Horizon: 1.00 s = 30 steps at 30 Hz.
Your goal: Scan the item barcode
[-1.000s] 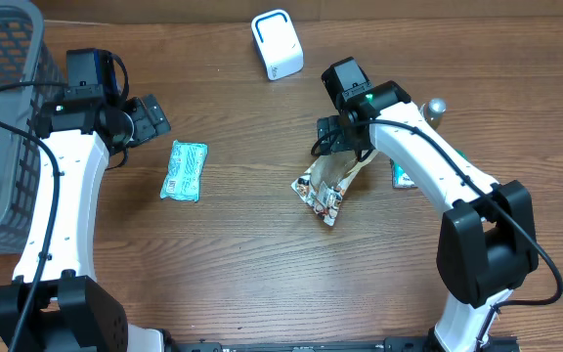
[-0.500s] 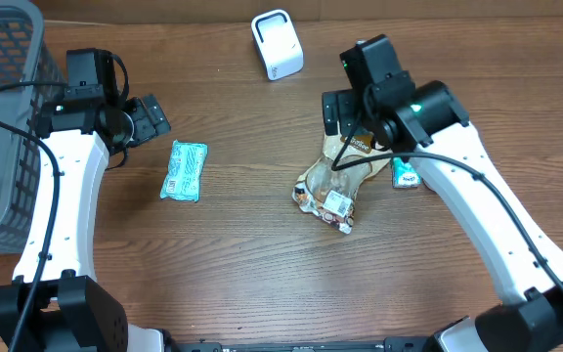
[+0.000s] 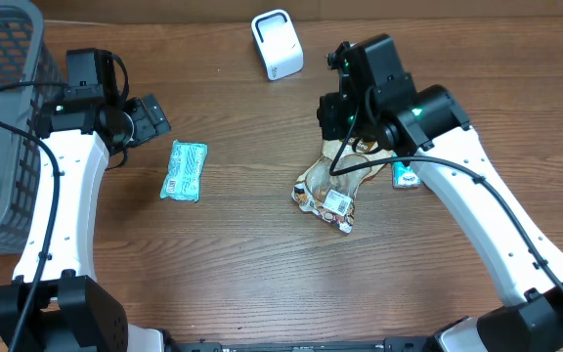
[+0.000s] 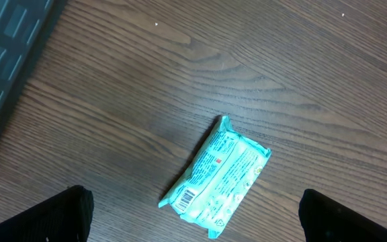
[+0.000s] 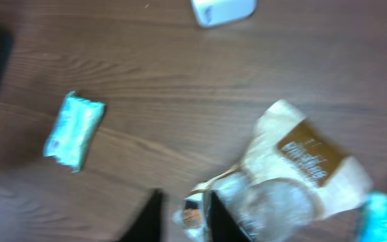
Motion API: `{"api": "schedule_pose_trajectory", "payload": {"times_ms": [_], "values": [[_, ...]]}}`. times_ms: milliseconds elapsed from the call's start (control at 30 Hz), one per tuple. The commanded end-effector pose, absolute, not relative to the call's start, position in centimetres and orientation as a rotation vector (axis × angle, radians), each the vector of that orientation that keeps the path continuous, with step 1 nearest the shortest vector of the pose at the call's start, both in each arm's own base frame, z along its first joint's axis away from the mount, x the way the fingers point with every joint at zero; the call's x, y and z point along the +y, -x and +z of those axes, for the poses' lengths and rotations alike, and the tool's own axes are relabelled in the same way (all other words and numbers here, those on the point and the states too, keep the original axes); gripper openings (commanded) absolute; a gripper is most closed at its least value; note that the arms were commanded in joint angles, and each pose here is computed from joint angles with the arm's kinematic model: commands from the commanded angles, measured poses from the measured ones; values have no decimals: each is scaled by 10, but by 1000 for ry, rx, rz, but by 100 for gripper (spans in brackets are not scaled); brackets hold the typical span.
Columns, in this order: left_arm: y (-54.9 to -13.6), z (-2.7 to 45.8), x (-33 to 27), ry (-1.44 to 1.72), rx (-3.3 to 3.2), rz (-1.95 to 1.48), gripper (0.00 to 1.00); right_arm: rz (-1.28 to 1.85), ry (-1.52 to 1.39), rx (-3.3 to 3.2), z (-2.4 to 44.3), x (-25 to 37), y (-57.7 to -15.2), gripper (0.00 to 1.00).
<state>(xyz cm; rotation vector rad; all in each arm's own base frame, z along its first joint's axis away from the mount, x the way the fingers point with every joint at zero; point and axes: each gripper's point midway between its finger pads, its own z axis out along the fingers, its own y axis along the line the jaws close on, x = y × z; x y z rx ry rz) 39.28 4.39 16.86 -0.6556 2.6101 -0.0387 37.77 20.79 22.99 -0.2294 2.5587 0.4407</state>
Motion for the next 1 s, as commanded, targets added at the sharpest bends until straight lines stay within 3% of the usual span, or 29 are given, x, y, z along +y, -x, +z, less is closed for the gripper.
{"api": "schedule_pose_trajectory", "payload": {"times_ms": [0,433,633,767,967], "values": [[-391,163,49,663,2623,-18,100,549,154,2634,205,218,-365,9],[-391,163,49,663,2623,-18,100,514,-32,2799,65,213,-357,9],[-391,163,49,663,2623,-18,99,446,-70,2871,48,199,-349,9],[-391,163,49,663,2623,-18,100,338,-110,2891,43,181,-348,20],[-391,163,49,663,2623,-18,100,253,-100,2911,40,170,-344,25]]}}
